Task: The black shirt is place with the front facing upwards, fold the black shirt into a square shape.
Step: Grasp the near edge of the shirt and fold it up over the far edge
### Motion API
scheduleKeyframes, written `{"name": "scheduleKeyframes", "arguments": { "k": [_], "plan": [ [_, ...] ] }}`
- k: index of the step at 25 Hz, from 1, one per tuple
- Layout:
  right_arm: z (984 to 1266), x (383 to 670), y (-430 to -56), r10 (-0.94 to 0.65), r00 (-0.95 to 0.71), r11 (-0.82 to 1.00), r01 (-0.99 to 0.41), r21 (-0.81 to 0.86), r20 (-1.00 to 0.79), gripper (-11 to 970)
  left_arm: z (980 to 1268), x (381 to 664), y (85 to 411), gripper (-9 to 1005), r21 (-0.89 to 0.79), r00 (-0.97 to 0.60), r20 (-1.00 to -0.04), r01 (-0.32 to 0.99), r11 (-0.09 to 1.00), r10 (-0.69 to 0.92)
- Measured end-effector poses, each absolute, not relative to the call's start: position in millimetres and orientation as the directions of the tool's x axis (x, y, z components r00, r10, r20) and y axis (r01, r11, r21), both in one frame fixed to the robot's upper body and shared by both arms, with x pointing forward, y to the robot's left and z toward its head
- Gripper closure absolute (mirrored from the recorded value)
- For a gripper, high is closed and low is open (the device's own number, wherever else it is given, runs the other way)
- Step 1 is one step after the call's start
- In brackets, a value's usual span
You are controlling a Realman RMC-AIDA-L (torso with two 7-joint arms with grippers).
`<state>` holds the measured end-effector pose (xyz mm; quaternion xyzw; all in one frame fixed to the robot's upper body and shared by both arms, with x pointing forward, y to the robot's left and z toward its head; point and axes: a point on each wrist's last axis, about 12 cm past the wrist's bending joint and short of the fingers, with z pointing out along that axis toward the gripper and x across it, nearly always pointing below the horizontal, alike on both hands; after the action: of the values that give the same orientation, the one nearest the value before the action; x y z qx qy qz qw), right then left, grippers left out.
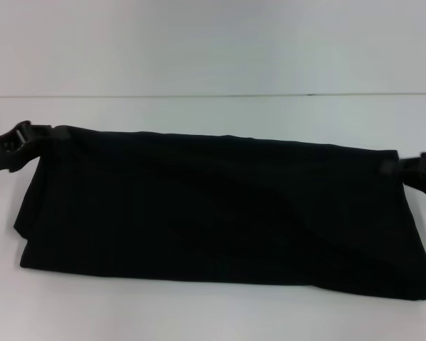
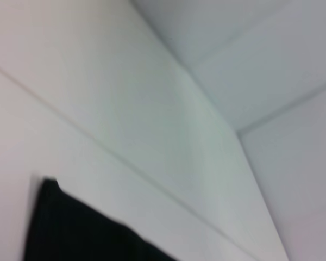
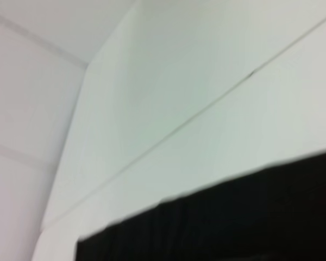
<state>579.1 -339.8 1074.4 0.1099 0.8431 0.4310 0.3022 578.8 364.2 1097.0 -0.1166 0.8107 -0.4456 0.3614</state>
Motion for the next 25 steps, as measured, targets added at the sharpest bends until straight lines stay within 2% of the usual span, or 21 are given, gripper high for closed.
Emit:
{"name": "scheduleKeyframes", "arguments": {
  "k": [6,13,25],
  "plan": [
    [1062,593,-319,0.532,-0.684,0.637,-0.064,0.768,-0.499,918,1084,590,345,944,-0.783,-0.620,-0.540,0.123,0.610,-0.568],
    [1071,601,-317,0.596,-0.617,0.598,-0.087,0.797,-0.514,918,1093,607,334,944,-0.768,-0.556,-0.588,0.156,0.621,-0.588],
    [1056,620,-292,0.555,-0.551,0.733,-0.030,0.680,-0.623,918,1082,633,295,945,-0.645,-0.469,-0.704,0.107,0.756,-0.533]
  ]
}}
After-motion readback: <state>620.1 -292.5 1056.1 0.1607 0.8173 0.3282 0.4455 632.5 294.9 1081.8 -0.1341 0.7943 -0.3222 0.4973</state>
